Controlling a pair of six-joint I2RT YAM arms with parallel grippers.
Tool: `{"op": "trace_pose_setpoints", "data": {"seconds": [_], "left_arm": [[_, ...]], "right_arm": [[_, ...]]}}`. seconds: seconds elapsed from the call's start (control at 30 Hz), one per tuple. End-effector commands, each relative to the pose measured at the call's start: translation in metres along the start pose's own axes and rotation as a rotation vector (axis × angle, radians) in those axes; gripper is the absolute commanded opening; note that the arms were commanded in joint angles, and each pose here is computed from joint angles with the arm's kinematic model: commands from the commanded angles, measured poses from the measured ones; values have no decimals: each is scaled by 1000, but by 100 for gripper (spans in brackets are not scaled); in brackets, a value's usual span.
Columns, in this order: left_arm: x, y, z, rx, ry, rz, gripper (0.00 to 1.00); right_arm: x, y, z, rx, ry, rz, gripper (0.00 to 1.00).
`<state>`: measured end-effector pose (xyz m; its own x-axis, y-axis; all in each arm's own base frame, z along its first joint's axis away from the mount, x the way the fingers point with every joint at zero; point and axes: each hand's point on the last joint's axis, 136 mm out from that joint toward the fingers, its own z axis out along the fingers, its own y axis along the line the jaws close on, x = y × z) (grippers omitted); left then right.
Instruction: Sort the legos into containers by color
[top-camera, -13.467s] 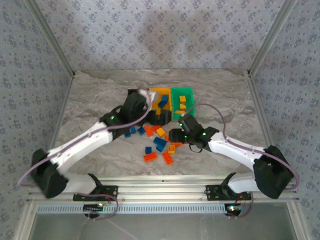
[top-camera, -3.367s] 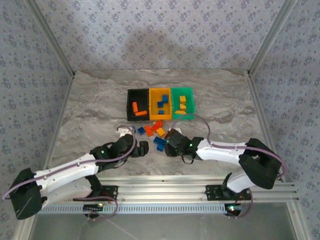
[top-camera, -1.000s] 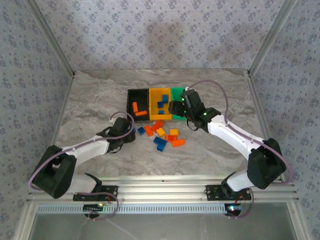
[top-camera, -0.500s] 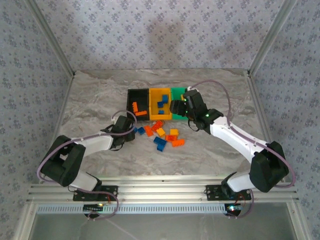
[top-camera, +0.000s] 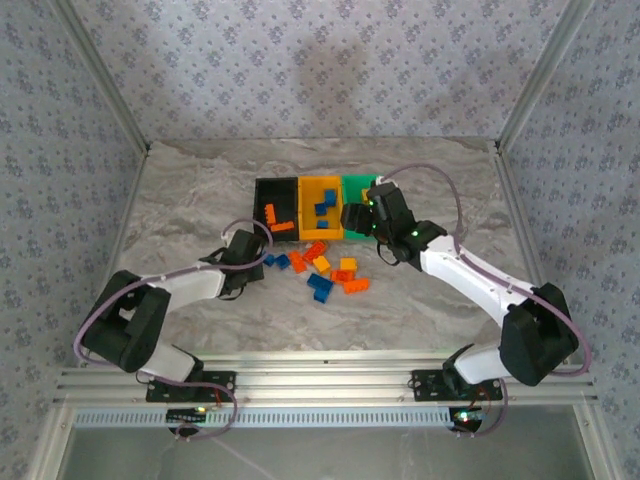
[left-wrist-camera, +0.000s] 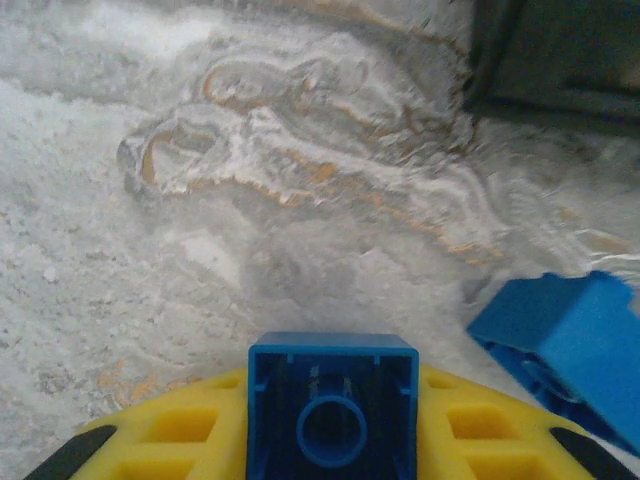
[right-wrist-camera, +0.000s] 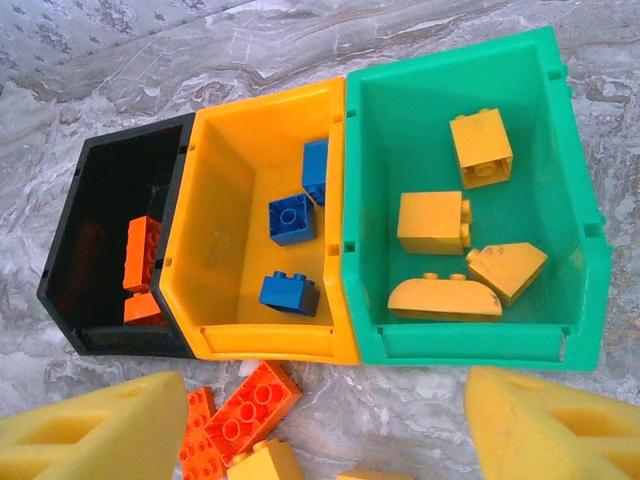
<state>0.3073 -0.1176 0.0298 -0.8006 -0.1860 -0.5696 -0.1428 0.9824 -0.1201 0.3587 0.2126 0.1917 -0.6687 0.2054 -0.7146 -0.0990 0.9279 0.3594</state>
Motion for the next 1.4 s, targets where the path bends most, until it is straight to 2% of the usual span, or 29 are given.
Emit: {"op": "trace_pose_setpoints", "data": {"seconds": [0.0, 0.2, 0.37, 0.47, 0.57, 0.8, 0.87, 0.93, 1.03, 1.2, 1.37], "left_arm": [[-8, -17, -24, 87, -50, 27, 30], [-21, -55, -80, 196, -136, 93, 30], [-49, -118, -99, 302, -164, 165, 30], [-69, -161, -94, 335, -165, 216, 30], [-88, -188, -75, 315, -160, 254, 30], [-119, -208, -23, 257, -101, 252, 30], [-124, -214, -19, 251, -98, 258, 35], [-129, -218, -20, 255, -101, 262, 50], [-135, -223, -35, 290, -118, 252, 66], [-126, -220, -81, 383, -149, 233, 75], [-73, -203, -122, 495, -103, 247, 82]], "right_arm": [[4, -2, -7, -4, -15, 25, 75], [28, -14, -13, 2, 4, 52, 75], [54, -33, -18, 34, 30, 65, 75], [68, -41, -21, 50, 53, 68, 75], [76, -45, -24, 59, 65, 61, 75], [83, -45, -33, 60, 66, 45, 75], [83, -44, -33, 58, 66, 45, 75], [83, -43, -34, 56, 68, 45, 75], [83, -42, -34, 55, 68, 49, 75], [80, -41, -37, 53, 58, 53, 76], [81, -41, -37, 49, 56, 59, 76]]}}
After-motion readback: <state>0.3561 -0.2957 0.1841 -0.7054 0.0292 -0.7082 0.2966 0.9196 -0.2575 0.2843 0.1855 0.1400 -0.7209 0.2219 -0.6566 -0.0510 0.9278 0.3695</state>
